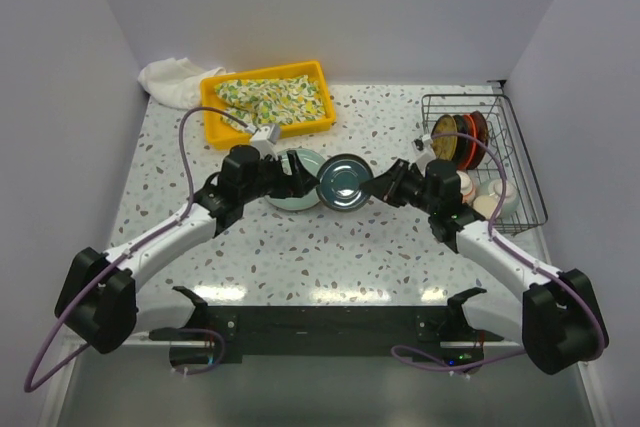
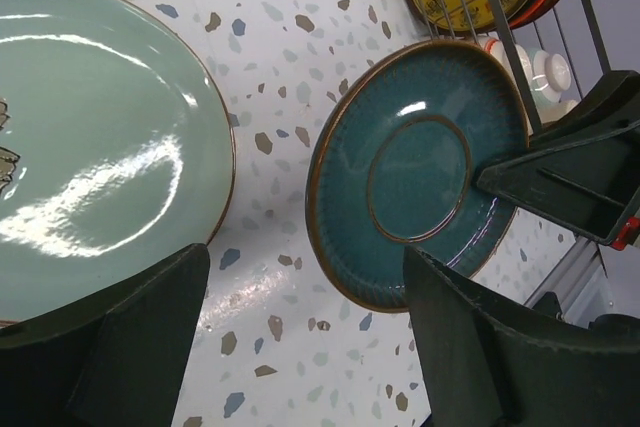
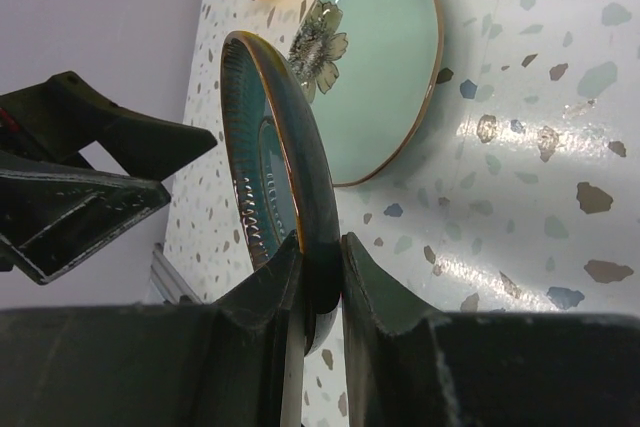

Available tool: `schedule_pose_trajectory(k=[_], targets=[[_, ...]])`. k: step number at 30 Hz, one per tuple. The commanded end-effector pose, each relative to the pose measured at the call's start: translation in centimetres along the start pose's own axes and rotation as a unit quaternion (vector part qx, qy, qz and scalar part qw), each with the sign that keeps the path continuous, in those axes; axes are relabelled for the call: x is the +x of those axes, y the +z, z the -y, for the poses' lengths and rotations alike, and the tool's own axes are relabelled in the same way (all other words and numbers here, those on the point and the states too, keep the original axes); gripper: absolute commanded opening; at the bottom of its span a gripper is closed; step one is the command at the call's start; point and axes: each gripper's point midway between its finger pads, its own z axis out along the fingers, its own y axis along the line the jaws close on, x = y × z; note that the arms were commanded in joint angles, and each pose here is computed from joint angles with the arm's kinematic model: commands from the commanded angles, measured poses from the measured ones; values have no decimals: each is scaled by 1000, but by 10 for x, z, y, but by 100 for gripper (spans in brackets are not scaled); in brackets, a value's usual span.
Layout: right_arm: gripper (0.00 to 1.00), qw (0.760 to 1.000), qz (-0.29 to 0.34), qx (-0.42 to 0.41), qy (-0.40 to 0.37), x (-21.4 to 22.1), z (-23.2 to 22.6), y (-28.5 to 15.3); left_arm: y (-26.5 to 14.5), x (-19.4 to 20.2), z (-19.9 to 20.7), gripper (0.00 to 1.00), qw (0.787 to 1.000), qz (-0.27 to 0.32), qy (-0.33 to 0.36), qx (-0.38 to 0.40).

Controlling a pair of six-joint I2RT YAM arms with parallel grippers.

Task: Unload the mixed dishes from the dish rack
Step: Place the plate at the center of the board.

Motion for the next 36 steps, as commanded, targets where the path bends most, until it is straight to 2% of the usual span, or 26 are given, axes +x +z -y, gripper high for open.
schedule_pose_trajectory(k=[1, 10, 17, 25, 26, 28, 29, 33, 34, 35, 36], targets=[[0, 997, 30, -69, -3, -15, -34, 0, 11, -14, 14, 81, 999, 28, -28, 17], [0, 997, 23, -74, 4, -9, -33, -1, 26, 5, 18, 62, 998, 8, -55, 38], [0, 997, 26, -76, 16, -5, -31, -2, 36, 20, 19, 54, 997, -17, -66, 47], [0, 996, 22, -83, 35, -2, -31, 1, 40, 30, 21, 23, 995, -30, -82, 57], [0, 995, 21, -85, 37, -2, -32, 1, 40, 30, 21, 15, 994, -29, -83, 59], [0, 995, 20, -85, 41, -1, -31, 3, 40, 31, 20, 7, 994, -31, -84, 60], [0, 995, 21, -84, 42, -2, -30, 3, 39, 30, 21, 0, 994, -29, -85, 61], [0, 996, 20, -70, 44, 0, -23, 5, 34, 25, 21, 0, 995, -14, -81, 61], [5, 997, 23, -65, 43, 0, -21, 5, 33, 24, 22, 0, 995, -11, -79, 62], [20, 997, 24, -61, 41, 0, -20, 5, 32, 21, 21, 0, 995, -6, -78, 62], [25, 998, 22, -52, 39, 1, -16, 5, 30, 17, 23, 0, 995, 0, -76, 64]])
